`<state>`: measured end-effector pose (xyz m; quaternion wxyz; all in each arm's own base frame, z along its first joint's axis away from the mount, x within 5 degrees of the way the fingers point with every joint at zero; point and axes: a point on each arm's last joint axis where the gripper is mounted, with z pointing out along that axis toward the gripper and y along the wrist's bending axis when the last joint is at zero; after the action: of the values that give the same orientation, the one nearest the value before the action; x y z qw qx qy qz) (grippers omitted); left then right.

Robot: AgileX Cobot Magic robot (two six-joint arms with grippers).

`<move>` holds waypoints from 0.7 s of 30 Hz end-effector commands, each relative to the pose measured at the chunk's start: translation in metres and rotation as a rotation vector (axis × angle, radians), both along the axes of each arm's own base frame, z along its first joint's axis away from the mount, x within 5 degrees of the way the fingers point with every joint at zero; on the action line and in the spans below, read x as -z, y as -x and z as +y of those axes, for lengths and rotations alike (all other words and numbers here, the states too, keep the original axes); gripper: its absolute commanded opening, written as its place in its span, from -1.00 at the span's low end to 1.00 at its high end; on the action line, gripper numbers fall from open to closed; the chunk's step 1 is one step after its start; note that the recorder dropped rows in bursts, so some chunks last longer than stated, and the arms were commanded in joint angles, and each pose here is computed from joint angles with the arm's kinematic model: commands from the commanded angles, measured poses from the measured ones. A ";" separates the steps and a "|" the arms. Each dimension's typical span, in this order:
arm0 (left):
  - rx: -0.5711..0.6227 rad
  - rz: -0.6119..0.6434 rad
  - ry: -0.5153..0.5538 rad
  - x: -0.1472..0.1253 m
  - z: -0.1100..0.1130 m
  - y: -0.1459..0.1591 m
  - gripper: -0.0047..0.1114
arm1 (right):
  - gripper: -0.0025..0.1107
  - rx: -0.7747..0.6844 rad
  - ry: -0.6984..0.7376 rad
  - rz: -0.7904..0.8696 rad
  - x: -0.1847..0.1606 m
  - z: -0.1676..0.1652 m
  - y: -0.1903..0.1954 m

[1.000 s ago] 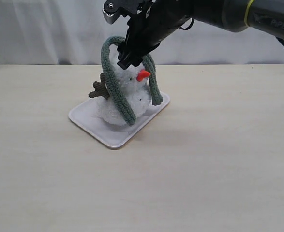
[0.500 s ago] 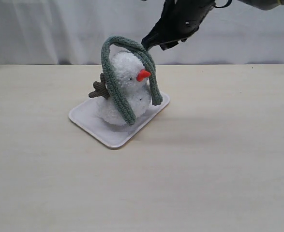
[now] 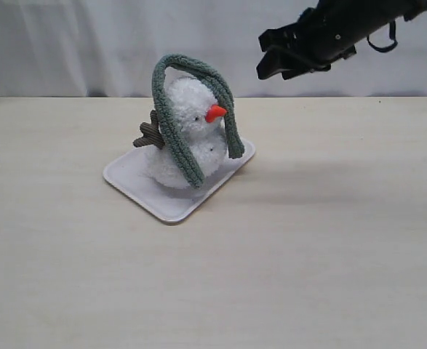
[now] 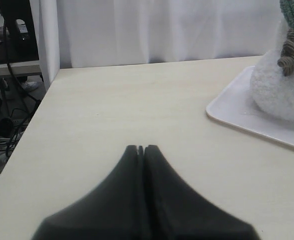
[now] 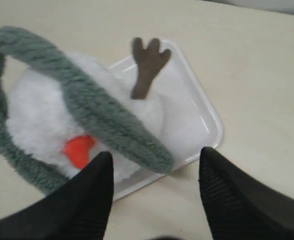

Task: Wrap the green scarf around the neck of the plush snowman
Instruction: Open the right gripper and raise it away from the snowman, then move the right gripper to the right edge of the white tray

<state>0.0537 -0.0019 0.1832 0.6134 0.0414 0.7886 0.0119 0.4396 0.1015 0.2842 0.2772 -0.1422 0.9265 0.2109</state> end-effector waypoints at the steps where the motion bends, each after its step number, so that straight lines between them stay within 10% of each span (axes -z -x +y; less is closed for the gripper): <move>1: 0.006 -0.013 0.000 -0.001 0.000 0.000 -0.92 | -0.07 0.200 -0.046 0.116 0.042 -0.032 -0.008; 21: 0.006 -0.013 0.000 -0.001 0.000 0.000 -0.92 | -0.13 0.190 -0.085 0.269 0.148 -0.018 -0.045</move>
<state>0.0537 -0.0019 0.1832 0.6134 0.0414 0.7886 0.0119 0.4806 0.0818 0.1359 0.1749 -0.0065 0.9544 0.2418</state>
